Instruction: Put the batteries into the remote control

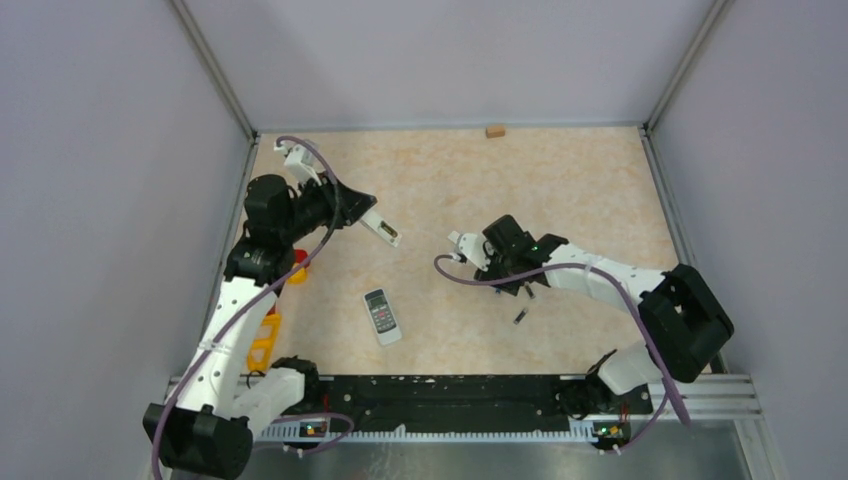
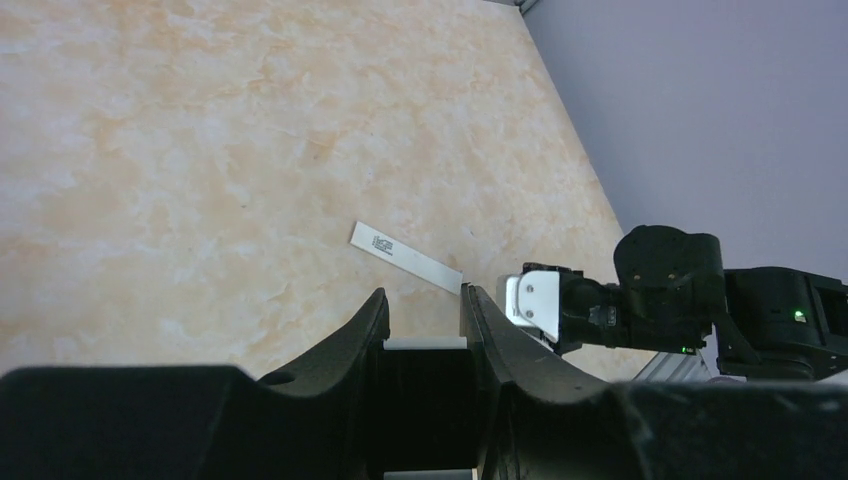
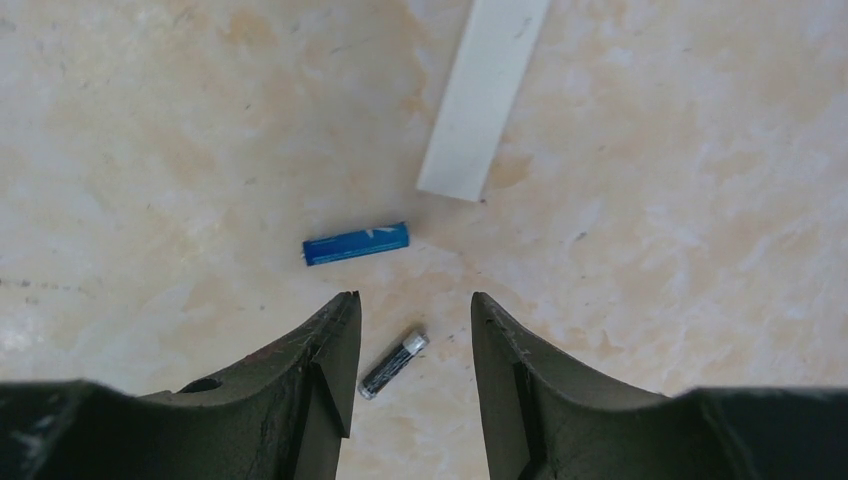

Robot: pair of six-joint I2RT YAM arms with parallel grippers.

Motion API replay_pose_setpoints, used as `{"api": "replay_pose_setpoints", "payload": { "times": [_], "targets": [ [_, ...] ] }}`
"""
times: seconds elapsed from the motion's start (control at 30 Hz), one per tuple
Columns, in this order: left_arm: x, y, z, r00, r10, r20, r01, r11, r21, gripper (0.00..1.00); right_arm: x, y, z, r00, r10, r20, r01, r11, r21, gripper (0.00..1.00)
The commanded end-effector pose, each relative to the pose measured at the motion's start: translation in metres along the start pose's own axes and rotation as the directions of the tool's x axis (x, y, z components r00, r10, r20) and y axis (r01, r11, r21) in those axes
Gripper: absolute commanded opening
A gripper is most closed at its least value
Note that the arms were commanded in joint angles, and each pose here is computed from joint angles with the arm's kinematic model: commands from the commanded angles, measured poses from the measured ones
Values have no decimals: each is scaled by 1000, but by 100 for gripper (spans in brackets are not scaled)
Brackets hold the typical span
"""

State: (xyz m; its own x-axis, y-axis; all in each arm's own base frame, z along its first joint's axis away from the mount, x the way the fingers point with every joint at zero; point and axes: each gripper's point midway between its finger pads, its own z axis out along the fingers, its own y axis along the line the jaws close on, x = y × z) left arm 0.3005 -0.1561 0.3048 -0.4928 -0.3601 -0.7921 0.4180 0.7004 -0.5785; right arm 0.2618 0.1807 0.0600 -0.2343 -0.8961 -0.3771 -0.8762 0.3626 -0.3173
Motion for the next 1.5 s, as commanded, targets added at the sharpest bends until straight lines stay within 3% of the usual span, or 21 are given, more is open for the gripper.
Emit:
{"api": "replay_pose_setpoints", "payload": {
  "times": [0.0,0.67,1.13,1.27,1.47],
  "targets": [
    [-22,-7,-6,999,14,47,-15,1000,24,0,4,20,4,992,-128,-17,125,985,-116,46],
    [-21,2,-6,998,-66,16,64,995,80,0,-3,13,31,975,-222,1,221,972,-76,45],
    [-20,5,-6,997,-70,15,68,994,83,0,-18,31,42,970,-235,65,243,952,-184,44],
    [-19,6,-6,997,-74,12,73,994,82,0,-17,34,45,969,-241,57,248,944,-216,38],
    [-19,6,-8,997,-70,12,69,994,85,0,-11,38,45,974,-222,37,223,934,-279,16]
  ]
}}
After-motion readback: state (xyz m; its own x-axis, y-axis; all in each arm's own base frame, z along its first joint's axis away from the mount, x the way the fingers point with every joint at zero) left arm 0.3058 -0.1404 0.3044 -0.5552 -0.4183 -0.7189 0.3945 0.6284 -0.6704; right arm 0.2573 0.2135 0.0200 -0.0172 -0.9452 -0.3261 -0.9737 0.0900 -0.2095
